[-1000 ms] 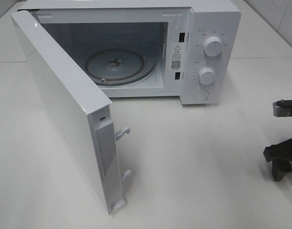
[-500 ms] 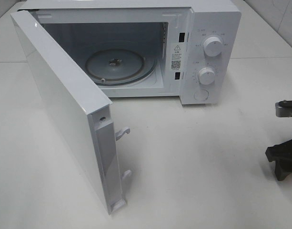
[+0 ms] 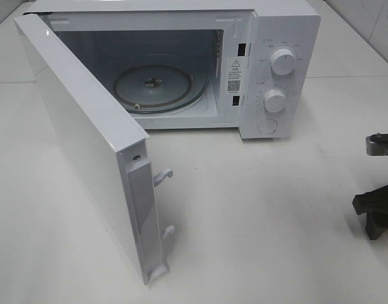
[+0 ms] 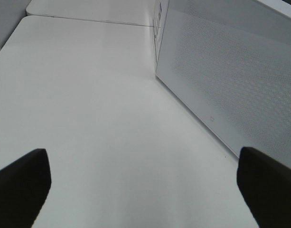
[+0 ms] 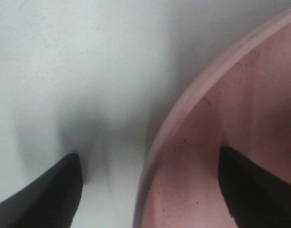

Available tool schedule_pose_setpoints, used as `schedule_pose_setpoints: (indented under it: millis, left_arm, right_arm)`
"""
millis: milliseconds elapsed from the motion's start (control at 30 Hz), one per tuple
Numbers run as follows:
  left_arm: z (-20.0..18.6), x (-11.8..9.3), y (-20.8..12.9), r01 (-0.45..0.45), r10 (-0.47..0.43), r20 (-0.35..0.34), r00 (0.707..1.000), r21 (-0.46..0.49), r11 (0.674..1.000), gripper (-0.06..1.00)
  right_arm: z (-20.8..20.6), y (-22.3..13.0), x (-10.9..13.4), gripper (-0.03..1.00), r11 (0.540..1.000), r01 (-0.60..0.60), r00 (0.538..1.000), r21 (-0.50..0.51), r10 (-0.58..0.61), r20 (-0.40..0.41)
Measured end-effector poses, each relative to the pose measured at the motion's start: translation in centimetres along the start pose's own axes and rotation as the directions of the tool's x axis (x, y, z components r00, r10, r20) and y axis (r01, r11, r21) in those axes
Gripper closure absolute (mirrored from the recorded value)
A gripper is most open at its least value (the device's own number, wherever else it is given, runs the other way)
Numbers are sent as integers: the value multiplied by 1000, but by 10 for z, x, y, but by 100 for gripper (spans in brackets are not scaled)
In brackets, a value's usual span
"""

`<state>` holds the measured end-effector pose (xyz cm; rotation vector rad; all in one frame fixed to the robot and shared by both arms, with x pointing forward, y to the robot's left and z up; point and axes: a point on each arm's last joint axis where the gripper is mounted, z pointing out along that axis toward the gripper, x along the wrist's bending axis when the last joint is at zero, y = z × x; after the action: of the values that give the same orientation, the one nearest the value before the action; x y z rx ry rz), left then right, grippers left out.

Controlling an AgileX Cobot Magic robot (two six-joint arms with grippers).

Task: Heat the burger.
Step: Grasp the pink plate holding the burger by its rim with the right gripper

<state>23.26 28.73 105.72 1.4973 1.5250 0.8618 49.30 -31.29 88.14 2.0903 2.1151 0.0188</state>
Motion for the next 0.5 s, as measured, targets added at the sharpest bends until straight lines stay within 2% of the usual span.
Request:
schedule_pose_setpoints:
  millis: [133,233,267,300,333,367,400,433,467,500]
  left_arm:
    - [0,0,0,0,0,0,1000,0,1000,-5]
    - [0,0,0,0,0,0,1000,0,1000,-5]
    - [0,0,0,0,0,0,1000,0,1000,-5]
    - [0,0,0,0,0,0,1000,0,1000,-5]
    - [0,0,0,0,0,0,1000,0,1000,-5]
    - [0,0,0,0,0,0,1000,0,1000,-5]
    - [0,0,0,0,0,0,1000,0,1000,-5]
    - [0,0,0,0,0,0,1000,0,1000,-5]
    - [0,0,0,0,0,0,1000,0,1000,-5]
    - [0,0,0,0,0,0,1000,0,1000,-5]
  right_arm:
    - [1,0,0,20,1000,0,1000,5,0,0]
    - [1,0,0,25,1000,-1,1000,8,1,1]
    - [1,-1,0,31,1000,-1,1000,11,1,1]
    - [1,-1,0,31,1000,-1,1000,11,1,1]
    - [1,-1,0,35,1000,0,1000,14,0,2]
    - [1,-2,0,45,1000,6,1000,21,-6,6]
    - [1,-2,0,45,1000,6,1000,21,-6,6]
    - [1,-2,-1,55,1000,17,1000,26,-18,12]
    - [1,-2,-1,62,999,20,1000,31,-20,15]
    - [1,-2,-1,62,999,20,1000,31,-20,15]
